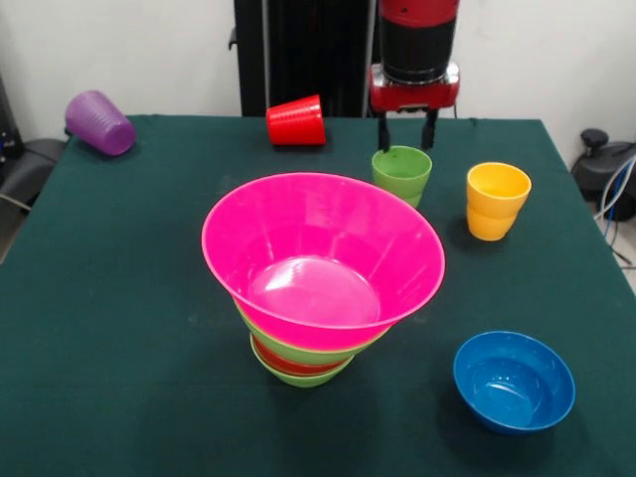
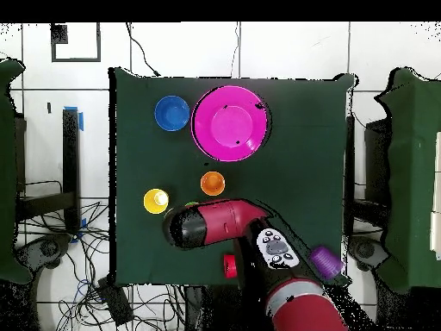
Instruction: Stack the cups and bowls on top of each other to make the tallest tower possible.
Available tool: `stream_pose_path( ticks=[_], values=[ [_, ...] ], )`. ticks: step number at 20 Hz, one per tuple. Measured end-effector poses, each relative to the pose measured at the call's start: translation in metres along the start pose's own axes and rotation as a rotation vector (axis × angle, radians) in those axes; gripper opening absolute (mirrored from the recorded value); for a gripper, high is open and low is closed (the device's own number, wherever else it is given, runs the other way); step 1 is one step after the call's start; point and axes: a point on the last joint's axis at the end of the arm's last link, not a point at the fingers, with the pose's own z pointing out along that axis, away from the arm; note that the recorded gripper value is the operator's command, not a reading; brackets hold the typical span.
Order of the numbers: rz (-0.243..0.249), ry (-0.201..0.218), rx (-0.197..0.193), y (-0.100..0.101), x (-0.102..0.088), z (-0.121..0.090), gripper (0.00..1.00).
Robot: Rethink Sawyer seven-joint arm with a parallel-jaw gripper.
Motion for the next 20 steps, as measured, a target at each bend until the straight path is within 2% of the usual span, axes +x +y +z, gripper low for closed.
stream_pose_path(
  ticks=[2,3,7,12,17,20],
  values=[
    [0.009,0.013,-0.001,0.003,0.003,-0.008,1.0],
    [0.022,0.034,0.002,0.006,0.007,-0.022,1.0],
    [0.043,0.063,0.012,0.008,0.011,-0.046,1.0],
    [0.049,0.058,0.024,0.007,0.008,-0.062,1.0],
    [0.046,0.047,0.028,0.008,0.007,-0.066,1.0],
    [0.043,0.058,0.028,0.008,0.009,-0.061,1.0]
  ],
)
